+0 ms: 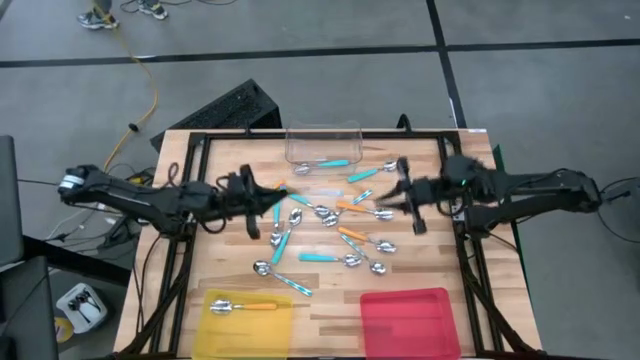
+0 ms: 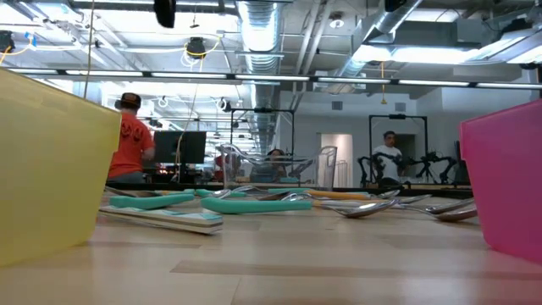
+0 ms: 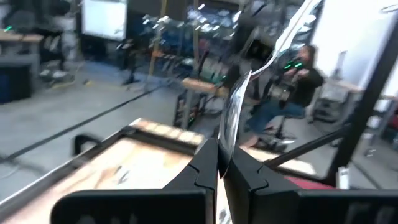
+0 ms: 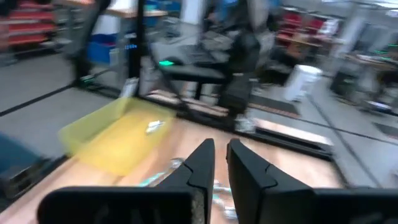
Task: Sort silverware by color (type)
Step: Put the white and blue spoon into the red bin
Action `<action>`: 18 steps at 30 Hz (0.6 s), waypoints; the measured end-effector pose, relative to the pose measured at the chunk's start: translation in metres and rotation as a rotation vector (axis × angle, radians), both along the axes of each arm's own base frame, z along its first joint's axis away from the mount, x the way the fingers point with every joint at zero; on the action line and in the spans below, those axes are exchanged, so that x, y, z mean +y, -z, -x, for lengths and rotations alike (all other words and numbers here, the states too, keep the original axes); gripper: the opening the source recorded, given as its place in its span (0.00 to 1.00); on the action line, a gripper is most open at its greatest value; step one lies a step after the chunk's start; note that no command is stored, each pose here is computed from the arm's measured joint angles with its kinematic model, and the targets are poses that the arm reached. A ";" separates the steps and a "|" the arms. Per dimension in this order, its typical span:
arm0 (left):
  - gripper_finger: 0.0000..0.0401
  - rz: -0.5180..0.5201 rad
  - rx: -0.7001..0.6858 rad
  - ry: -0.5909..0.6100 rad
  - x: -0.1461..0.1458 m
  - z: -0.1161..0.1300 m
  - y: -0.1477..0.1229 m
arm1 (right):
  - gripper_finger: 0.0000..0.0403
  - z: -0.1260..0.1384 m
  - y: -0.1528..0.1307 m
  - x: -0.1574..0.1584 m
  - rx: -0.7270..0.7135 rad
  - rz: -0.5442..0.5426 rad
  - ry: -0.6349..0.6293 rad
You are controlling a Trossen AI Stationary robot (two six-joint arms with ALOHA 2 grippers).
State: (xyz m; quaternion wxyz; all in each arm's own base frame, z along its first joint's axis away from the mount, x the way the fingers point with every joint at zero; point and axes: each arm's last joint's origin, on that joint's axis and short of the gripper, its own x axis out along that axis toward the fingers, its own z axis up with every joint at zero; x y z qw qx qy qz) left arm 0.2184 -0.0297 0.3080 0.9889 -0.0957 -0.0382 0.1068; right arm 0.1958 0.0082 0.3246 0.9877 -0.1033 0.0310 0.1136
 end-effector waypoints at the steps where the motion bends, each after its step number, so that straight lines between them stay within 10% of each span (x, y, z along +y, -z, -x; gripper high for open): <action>1: 0.00 -0.017 -0.009 0.011 -0.003 -0.004 0.001 | 0.19 -0.003 0.004 0.004 -0.007 0.014 -0.011; 18: 0.00 -0.018 -0.090 0.097 -0.021 -0.058 0.038 | 0.65 -0.055 0.016 0.035 -0.289 0.120 0.090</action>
